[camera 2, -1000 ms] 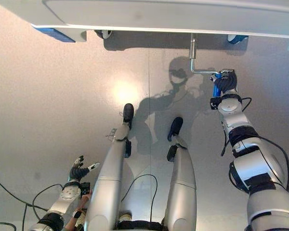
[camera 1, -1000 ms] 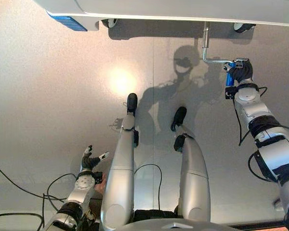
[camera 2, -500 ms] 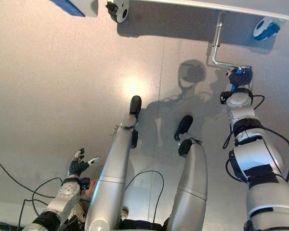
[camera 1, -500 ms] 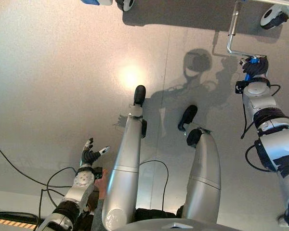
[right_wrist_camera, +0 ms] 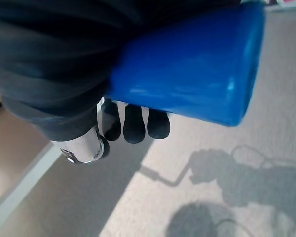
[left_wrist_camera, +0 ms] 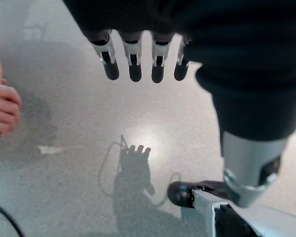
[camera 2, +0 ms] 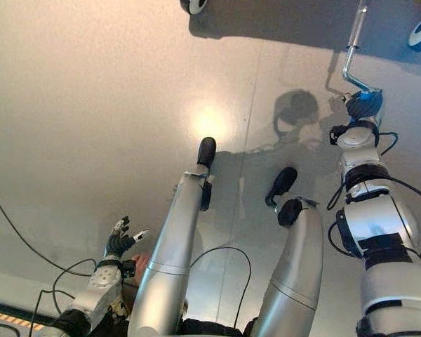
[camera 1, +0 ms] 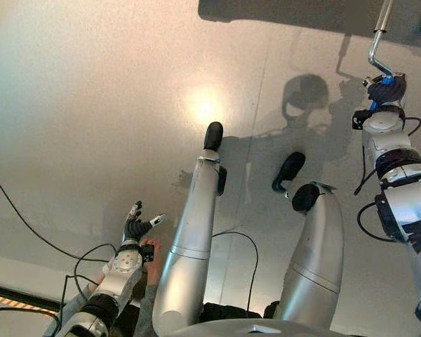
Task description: Raise the hospital bed
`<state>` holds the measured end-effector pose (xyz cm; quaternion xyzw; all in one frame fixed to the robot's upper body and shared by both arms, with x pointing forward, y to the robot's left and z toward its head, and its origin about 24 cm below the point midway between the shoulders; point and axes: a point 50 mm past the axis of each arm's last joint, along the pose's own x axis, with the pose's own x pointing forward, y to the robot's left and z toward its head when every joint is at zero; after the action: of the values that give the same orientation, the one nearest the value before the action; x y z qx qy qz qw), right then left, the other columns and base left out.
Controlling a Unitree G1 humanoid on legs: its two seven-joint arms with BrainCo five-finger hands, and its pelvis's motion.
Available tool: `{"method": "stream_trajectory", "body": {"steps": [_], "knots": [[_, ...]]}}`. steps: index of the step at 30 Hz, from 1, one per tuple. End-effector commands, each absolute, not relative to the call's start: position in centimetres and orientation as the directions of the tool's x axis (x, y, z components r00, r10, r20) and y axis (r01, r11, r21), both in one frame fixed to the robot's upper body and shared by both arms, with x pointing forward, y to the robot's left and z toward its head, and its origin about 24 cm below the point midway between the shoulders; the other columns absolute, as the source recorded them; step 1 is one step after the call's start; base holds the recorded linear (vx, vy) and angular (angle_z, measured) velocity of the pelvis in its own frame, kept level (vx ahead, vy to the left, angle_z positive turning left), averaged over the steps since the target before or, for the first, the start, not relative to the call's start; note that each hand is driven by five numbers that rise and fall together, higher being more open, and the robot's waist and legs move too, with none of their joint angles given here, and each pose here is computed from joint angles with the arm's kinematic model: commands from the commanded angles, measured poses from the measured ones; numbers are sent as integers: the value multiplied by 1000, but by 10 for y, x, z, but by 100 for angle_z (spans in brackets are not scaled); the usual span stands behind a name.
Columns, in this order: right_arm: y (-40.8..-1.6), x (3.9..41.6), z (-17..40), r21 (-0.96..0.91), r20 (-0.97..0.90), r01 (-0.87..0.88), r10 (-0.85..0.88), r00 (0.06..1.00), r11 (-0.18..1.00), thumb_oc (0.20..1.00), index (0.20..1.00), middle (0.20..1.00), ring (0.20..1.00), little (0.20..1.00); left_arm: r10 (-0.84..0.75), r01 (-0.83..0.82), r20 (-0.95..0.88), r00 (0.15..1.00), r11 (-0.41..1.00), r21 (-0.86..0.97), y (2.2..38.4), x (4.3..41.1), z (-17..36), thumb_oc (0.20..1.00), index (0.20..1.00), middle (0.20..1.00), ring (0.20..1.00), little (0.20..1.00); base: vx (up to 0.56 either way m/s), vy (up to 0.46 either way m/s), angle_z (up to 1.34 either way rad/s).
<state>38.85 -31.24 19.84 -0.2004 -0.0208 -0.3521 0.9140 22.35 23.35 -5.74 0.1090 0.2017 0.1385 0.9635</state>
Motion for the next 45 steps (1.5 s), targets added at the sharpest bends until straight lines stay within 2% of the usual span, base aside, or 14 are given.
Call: {"method": "stream_trajectory", "body": {"steps": [1,16,25,28,30,31,32,33,35,36,37,40,41,45], "knots": [[-359,351,137,-446,-38,690,-782,622,570,200,200,200,200,200,320,-231,-428,845,941,247,221,206,-75,1000,1000,1000,1000,1000,11,10,15],[-279,392,138,-492,-11,529,-613,790,691,200,200,200,200,200,313,-223,-394,864,940,259,215,214,-69,1000,1000,1000,1000,1000,4,14,4],[-236,409,152,-581,67,415,-467,882,700,200,200,200,200,200,322,-239,-363,874,937,256,216,220,-64,1000,1000,1000,1000,1000,2,10,2],[-196,417,157,-614,114,331,-334,936,717,200,200,200,200,200,323,-238,-356,877,935,262,217,221,-63,1000,1000,1000,1000,1000,0,0,0],[-185,419,159,-617,125,307,-296,947,725,200,200,200,200,200,327,-241,-358,875,934,263,217,221,-64,1000,1000,1000,1000,1000,0,0,0],[-159,421,162,-629,149,251,-203,968,736,200,200,200,200,200,334,-249,-357,872,932,265,218,221,-64,1000,1000,1000,1000,1000,0,0,0],[-158,421,162,-629,148,250,-202,968,736,200,200,200,200,200,335,-250,-357,872,931,265,219,221,-64,1000,1000,1000,1000,1000,-11,21,-3],[-132,420,162,-619,167,197,-117,979,760,200,200,200,200,200,342,-255,-363,867,929,268,220,220,-66,1000,1000,1000,1000,1000,0,0,0],[-116,418,160,-606,168,159,-70,983,779,200,200,200,200,200,351,-262,-367,861,926,272,222,218,-67,1000,1000,1000,1000,1000,0,0,0],[-103,416,160,-598,174,129,-28,984,791,200,200,200,200,200,355,-265,-370,858,925,274,222,218,-68,1000,1000,1000,1000,1000,-25,31,-1],[-71,409,158,-580,190,44,83,978,813,200,200,200,200,200,377,-280,-381,844,917,285,227,216,-70,1000,1000,1000,1000,1000,0,0,0],[-50,402,159,-556,210,-12,154,965,831,200,200,200,200,200,384,-284,-382,841,913,292,229,215,-71,1000,1000,1000,1000,1000,-25,16,-13],[-27,392,162,-496,242,-82,228,943,865,200,200,200,200,200,394,-292,-389,833,909,297,232,212,-73,1000,1000,1000,1000,1000,-28,7,-7],[-4,378,172,-402,304,-166,302,904,901,200,200,200,200,200,405,-290,-411,816,904,316,235,206,-78,1000,1000,1000,1000,1000,-28,6,-6]]}}
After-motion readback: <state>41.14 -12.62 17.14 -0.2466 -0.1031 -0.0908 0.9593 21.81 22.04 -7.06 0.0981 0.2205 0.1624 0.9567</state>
